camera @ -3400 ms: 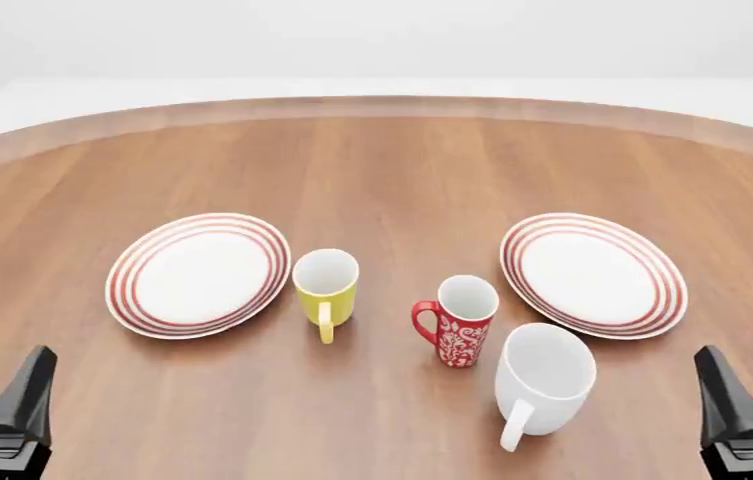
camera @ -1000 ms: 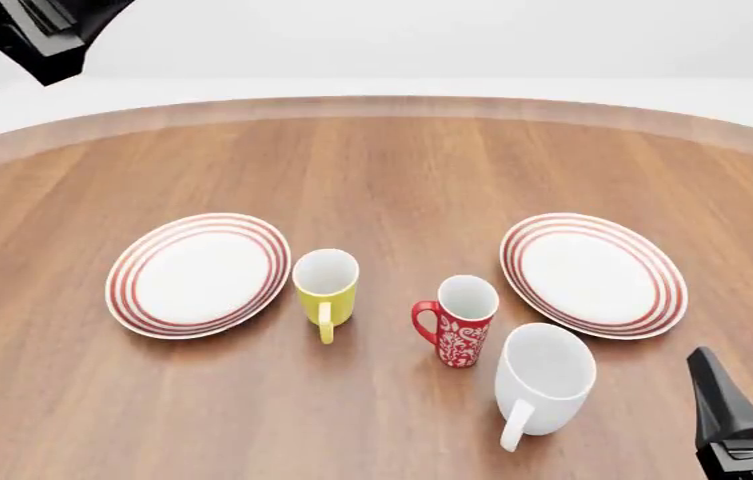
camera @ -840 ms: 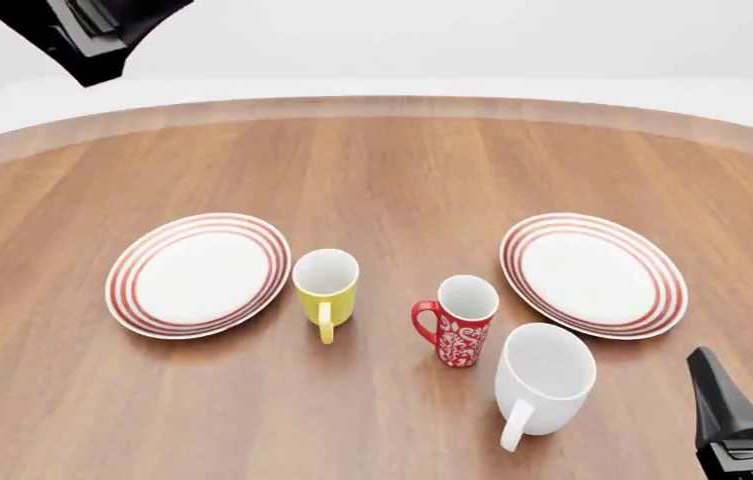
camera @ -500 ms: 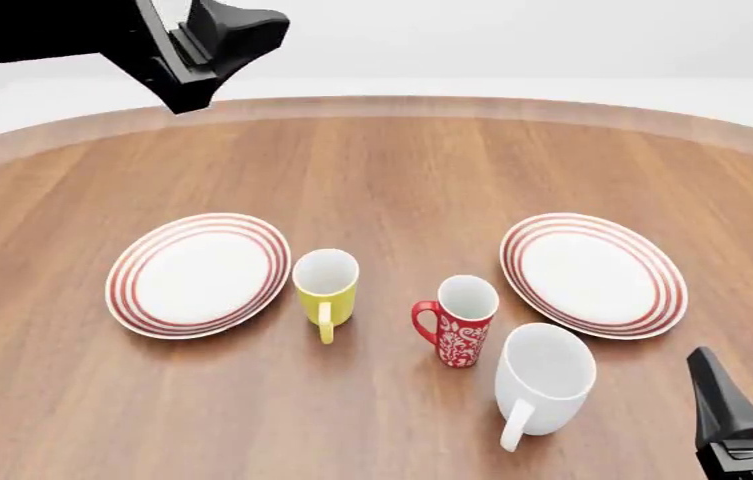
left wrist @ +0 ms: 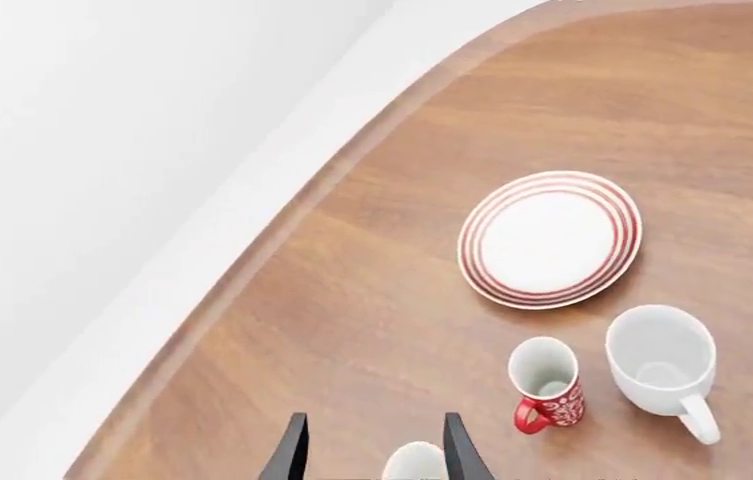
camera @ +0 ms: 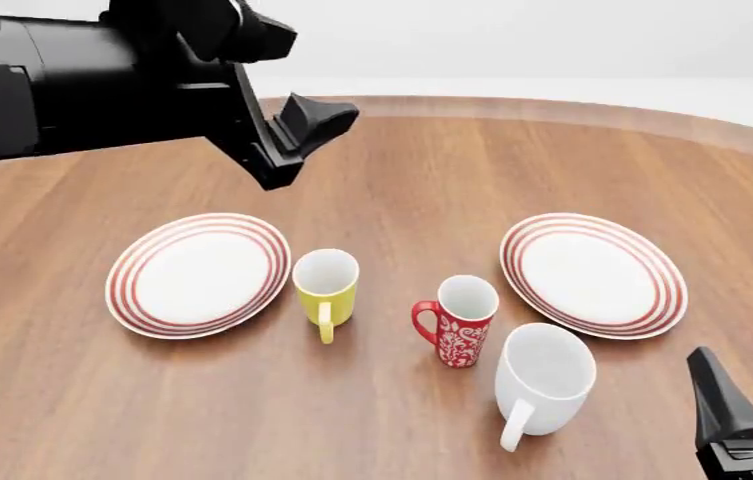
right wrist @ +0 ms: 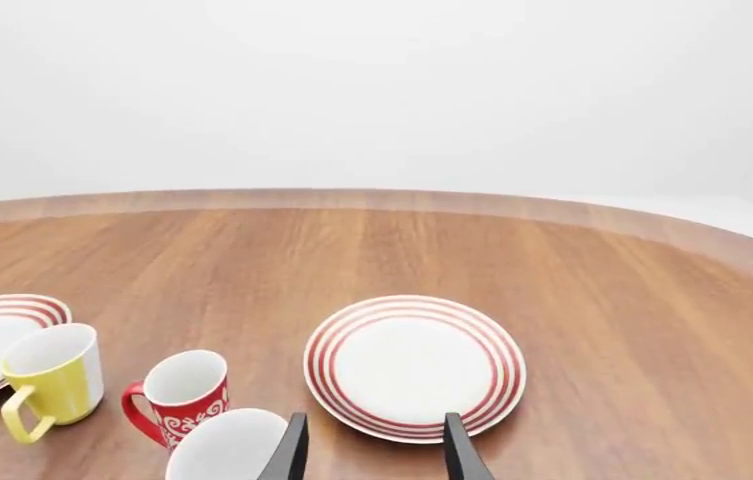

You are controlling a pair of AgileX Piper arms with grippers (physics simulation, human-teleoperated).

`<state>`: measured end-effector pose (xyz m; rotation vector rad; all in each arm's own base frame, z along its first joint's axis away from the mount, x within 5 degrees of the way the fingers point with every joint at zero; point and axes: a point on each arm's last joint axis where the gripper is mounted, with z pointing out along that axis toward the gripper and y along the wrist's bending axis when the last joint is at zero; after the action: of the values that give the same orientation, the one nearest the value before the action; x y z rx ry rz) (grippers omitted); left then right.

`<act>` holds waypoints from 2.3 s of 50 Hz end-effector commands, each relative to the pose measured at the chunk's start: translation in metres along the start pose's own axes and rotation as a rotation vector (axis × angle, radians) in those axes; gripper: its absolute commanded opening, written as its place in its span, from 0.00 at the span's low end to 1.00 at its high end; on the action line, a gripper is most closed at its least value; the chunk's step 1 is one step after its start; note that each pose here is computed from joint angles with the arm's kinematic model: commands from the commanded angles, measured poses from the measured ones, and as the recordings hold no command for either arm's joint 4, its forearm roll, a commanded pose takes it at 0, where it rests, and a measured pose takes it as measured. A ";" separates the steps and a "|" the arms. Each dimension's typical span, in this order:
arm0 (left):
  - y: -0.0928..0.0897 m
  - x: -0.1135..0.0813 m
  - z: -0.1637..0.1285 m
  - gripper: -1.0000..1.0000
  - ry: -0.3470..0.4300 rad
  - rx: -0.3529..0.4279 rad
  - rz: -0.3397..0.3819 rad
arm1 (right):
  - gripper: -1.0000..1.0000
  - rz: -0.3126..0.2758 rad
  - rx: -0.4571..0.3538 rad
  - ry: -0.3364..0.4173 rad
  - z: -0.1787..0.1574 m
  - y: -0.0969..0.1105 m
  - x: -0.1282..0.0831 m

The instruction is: Put the red mug on the left plate.

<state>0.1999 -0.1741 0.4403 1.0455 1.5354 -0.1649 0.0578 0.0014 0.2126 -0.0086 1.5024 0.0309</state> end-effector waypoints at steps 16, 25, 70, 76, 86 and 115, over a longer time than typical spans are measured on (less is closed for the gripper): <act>-0.034 0.041 0.046 1.00 0.054 0.067 -0.012 | 1.00 0.000 0.000 0.000 0.000 0.000 0.000; -0.044 0.052 0.062 1.00 0.067 0.085 -0.020 | 1.00 0.000 0.000 0.000 0.000 0.000 0.000; -0.081 0.107 0.118 1.00 0.182 0.153 -0.043 | 1.00 0.000 0.000 0.000 0.000 0.000 0.000; -0.078 0.110 0.123 1.00 0.193 0.148 -0.039 | 1.00 0.000 0.000 0.000 0.000 0.000 0.000; -0.075 0.126 0.137 1.00 0.221 0.135 -0.021 | 1.00 0.000 0.000 0.000 0.000 0.000 0.000; -0.095 0.138 0.156 1.00 0.229 0.173 -0.003 | 1.00 0.000 0.000 0.000 0.000 0.000 0.000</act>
<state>0.2620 -0.2530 0.2459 1.2203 1.7481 -0.1873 0.0578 0.0014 0.2126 -0.0086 1.5023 0.0309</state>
